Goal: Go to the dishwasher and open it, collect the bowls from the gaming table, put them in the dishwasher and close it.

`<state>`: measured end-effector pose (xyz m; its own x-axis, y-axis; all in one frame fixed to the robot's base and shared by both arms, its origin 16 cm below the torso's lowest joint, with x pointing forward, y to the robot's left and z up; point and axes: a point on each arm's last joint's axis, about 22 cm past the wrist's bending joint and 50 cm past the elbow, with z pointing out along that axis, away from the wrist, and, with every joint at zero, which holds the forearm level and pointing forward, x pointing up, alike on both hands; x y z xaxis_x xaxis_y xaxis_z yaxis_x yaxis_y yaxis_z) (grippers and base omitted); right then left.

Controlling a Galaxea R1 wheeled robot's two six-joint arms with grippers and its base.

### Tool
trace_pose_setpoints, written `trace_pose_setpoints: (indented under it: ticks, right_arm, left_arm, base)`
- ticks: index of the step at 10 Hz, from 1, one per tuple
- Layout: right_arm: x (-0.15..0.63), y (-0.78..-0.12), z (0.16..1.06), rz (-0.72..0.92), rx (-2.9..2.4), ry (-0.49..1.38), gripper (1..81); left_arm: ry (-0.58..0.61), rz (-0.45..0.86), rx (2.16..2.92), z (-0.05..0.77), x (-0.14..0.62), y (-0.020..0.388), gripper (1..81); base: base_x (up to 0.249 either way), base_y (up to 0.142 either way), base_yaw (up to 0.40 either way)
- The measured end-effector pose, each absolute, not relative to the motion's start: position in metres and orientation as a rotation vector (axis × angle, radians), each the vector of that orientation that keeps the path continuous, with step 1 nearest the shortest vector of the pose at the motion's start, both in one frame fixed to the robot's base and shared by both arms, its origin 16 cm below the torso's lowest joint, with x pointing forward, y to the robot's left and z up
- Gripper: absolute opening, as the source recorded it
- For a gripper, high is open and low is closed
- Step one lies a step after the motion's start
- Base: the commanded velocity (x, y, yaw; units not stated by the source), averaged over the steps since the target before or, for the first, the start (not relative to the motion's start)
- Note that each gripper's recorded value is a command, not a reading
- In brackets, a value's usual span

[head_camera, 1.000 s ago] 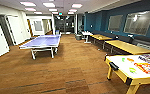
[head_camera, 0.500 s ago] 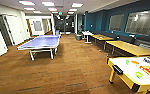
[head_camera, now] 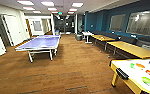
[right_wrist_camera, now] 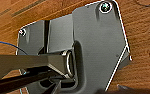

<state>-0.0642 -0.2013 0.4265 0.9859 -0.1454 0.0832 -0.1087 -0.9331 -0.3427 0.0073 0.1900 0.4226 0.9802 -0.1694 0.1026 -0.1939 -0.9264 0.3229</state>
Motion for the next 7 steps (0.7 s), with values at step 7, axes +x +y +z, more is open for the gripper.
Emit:
trace_pose_setpoints:
  ticks: [7]
  right_arm:
    - [-0.0578,-0.2012,0.4267,-0.162,-2.786,0.182,81.1]
  left_arm:
    - [-0.264,0.117,2.789,0.4228,0.0142,0.1896,81.1]
  base:
    - [0.197,0.0,0.0]
